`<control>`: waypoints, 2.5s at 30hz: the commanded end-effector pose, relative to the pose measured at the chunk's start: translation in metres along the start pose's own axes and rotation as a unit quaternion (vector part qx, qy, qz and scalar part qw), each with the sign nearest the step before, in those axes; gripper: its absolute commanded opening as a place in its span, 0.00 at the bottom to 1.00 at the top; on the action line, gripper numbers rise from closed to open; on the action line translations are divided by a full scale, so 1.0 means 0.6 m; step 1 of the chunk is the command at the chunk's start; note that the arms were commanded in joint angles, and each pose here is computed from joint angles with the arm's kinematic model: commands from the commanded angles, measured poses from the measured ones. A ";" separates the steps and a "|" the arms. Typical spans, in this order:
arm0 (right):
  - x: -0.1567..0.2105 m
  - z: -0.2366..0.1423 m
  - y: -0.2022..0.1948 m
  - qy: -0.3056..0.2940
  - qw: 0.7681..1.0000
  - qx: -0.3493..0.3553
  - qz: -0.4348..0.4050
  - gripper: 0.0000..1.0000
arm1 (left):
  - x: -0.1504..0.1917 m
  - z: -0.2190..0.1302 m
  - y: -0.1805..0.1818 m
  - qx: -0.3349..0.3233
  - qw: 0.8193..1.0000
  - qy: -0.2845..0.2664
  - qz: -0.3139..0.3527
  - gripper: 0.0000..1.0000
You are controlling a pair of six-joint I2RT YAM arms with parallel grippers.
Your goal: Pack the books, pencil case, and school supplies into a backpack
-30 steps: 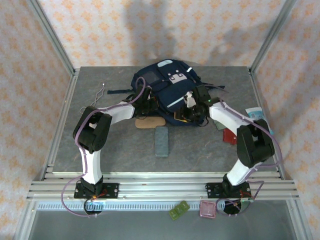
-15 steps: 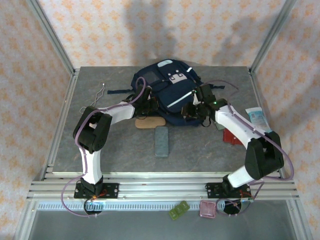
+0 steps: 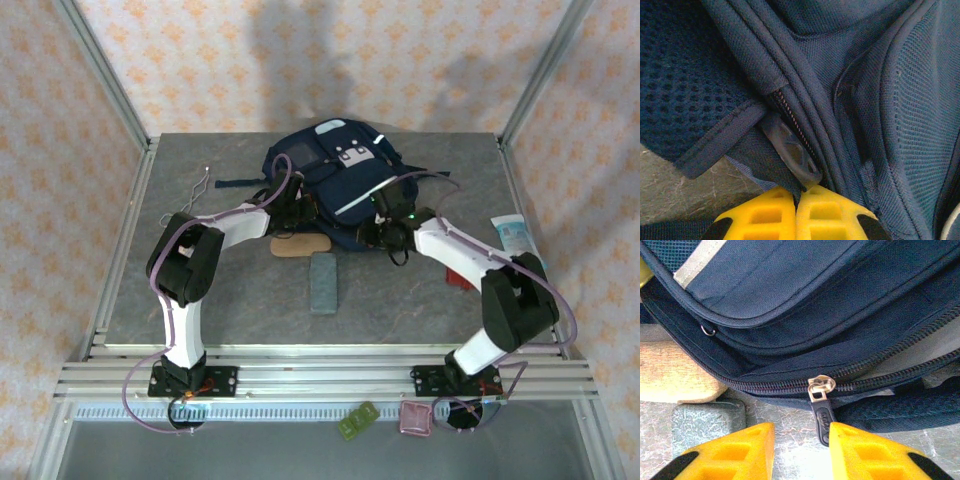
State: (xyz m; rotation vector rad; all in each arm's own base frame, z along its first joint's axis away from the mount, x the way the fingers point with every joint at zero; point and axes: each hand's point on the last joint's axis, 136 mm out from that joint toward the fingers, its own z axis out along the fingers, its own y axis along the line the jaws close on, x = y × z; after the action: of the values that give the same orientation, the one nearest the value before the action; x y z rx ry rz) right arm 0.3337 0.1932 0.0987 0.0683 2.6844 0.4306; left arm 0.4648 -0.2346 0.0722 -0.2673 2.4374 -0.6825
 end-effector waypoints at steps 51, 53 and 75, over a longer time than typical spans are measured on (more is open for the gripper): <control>-0.005 0.002 -0.076 -0.060 0.964 0.246 -0.075 0.00 | -0.048 -0.016 -0.036 0.028 0.999 -0.042 0.015 0.00; 0.003 -0.006 -0.112 -0.050 0.961 0.264 -0.065 0.00 | -0.055 -0.023 -0.027 0.023 0.998 -0.049 0.014 0.00; 0.083 -0.046 0.085 -0.012 0.994 -0.037 -0.097 0.00 | -0.126 0.006 -0.065 0.013 0.995 -0.078 0.065 0.00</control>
State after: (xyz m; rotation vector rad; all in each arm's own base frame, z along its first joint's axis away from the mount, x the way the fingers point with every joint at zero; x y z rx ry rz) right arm 0.2827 0.2003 0.1045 -0.1491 2.6307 0.2168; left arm 0.4975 -0.2481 0.0949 -0.1409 2.4020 -0.6106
